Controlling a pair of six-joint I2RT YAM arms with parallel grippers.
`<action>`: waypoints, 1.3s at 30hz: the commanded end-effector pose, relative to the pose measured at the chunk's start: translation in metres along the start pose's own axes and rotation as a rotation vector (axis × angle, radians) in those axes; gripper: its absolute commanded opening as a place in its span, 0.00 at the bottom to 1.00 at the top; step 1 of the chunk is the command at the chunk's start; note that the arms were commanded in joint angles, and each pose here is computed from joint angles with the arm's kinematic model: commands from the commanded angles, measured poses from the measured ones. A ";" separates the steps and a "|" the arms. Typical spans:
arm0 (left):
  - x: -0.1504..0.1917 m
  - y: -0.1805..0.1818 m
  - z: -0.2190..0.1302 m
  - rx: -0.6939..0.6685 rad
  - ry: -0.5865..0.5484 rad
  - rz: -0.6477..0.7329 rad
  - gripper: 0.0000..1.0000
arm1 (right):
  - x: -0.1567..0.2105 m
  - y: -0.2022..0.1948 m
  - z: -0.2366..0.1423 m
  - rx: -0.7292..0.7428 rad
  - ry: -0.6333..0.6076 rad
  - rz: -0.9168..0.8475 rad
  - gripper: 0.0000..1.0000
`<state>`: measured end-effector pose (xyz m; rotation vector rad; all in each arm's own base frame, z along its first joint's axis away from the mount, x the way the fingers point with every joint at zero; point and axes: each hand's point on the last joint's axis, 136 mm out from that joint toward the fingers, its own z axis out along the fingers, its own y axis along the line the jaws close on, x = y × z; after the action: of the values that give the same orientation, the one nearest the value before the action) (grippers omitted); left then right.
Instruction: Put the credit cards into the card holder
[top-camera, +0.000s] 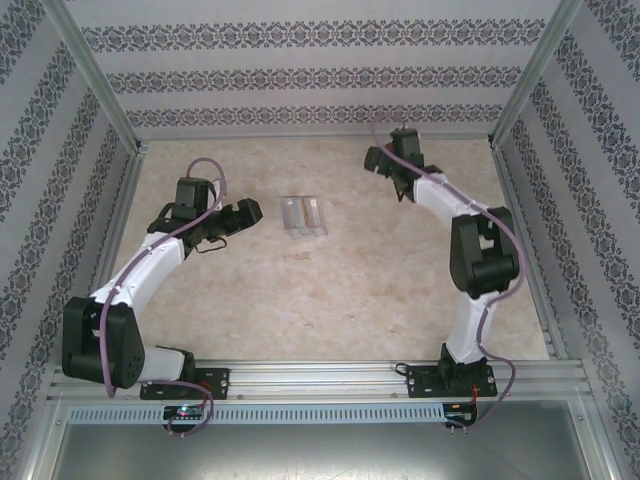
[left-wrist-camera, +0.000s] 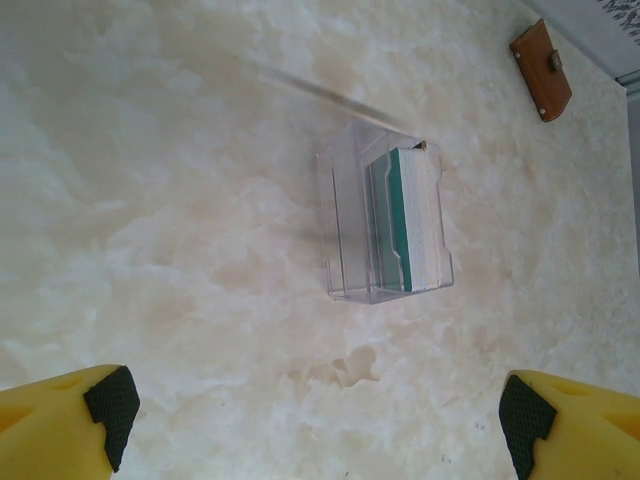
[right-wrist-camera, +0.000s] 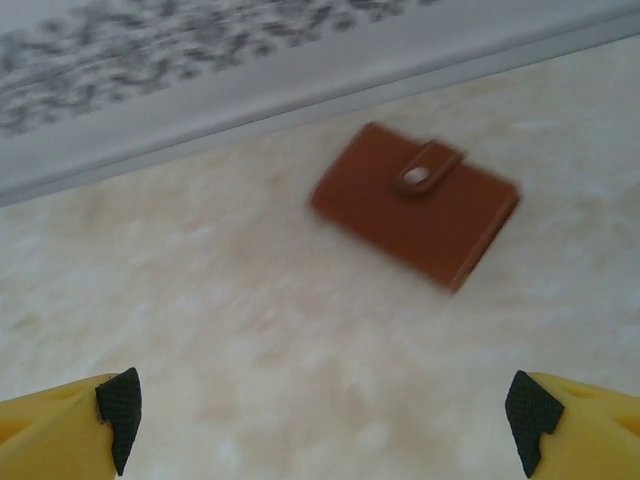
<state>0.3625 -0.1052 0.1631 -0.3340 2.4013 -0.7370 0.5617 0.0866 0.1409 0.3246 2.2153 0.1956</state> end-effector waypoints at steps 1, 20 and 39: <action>0.011 0.008 -0.014 -0.050 0.010 0.011 0.95 | 0.006 -0.031 0.038 0.110 0.105 -0.040 0.94; 0.019 0.015 -0.030 -0.095 -0.020 0.013 0.96 | -0.012 -0.060 0.097 -0.037 0.296 0.387 0.75; 0.017 0.019 -0.014 -0.098 0.004 -0.006 0.96 | 0.001 -0.077 0.087 0.014 0.273 0.934 0.68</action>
<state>0.3340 -0.0877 0.1486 -0.3839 2.4643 -0.6133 0.6092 0.0220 0.0514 1.2893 2.2822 0.7131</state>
